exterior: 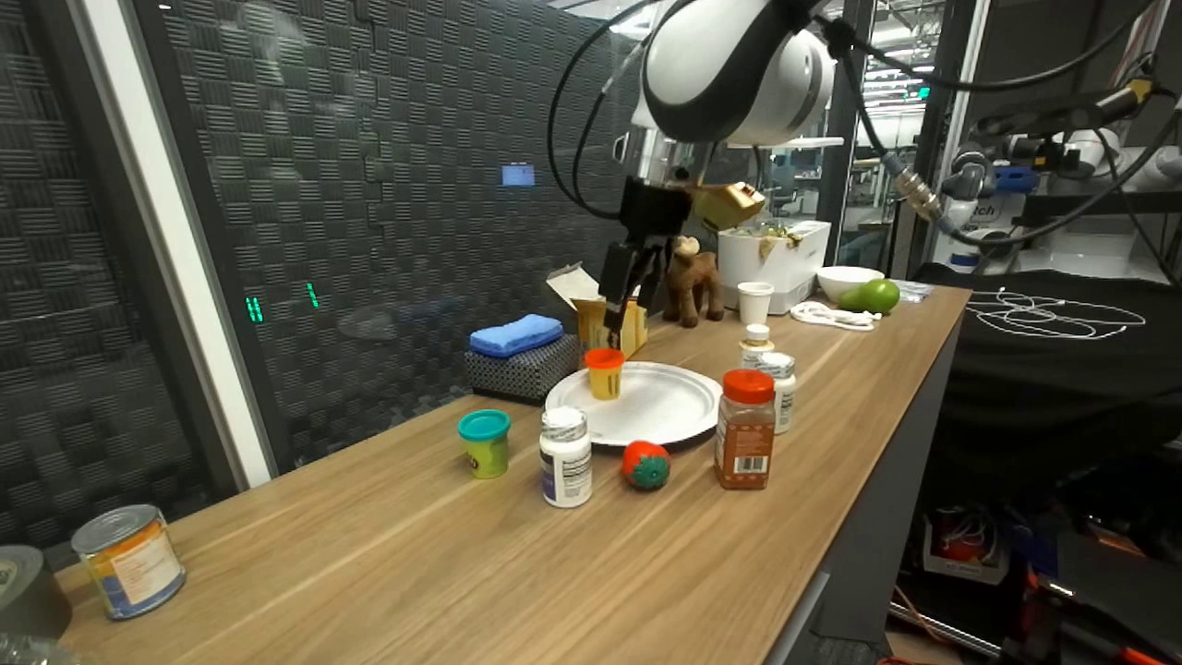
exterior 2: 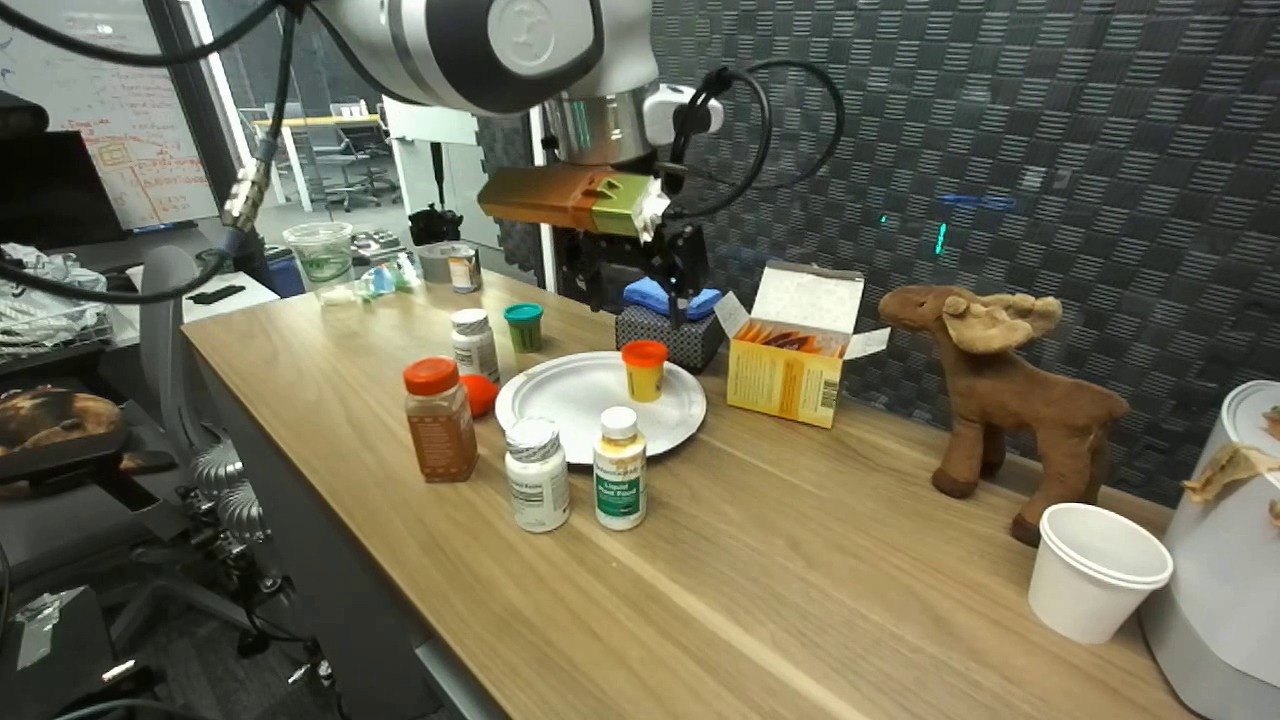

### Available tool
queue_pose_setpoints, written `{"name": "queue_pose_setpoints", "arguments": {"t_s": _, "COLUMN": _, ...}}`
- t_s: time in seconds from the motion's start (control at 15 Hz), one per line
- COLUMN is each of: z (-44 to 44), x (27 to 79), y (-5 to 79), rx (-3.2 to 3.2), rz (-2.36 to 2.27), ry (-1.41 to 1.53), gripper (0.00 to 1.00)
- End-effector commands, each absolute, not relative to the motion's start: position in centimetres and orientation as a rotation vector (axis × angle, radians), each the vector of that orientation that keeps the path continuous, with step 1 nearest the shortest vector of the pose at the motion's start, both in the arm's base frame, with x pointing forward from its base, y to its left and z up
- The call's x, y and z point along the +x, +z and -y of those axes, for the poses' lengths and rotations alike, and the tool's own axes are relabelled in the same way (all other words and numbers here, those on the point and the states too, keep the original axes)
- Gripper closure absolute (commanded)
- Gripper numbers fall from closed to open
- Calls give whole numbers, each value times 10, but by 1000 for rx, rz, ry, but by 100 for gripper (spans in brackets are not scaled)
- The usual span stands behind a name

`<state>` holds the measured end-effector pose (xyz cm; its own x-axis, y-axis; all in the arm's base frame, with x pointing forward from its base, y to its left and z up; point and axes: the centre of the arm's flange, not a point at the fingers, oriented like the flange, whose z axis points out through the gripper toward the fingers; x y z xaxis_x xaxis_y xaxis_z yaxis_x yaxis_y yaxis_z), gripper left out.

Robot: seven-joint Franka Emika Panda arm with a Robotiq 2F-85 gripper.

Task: Pick up the objects from the table and put them on the white plate.

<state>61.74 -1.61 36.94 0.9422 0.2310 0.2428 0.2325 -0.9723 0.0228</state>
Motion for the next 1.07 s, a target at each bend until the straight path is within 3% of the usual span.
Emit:
{"name": "queue_pose_setpoints", "arguments": {"t_s": 0.0, "z": 44, "x": 574, "y": 411, "rx": -3104, "rz": 110, "ry": -390, "gripper": 0}}
{"name": "queue_pose_setpoints", "arguments": {"t_s": 0.47, "z": 89, "x": 525, "y": 405, "rx": -3176, "rz": -230, "ry": -226, "gripper": 0}}
{"name": "queue_pose_setpoints", "arguments": {"t_s": 1.0, "z": 87, "x": 521, "y": 378, "rx": -3200, "rz": -371, "ry": 69, "gripper": 0}}
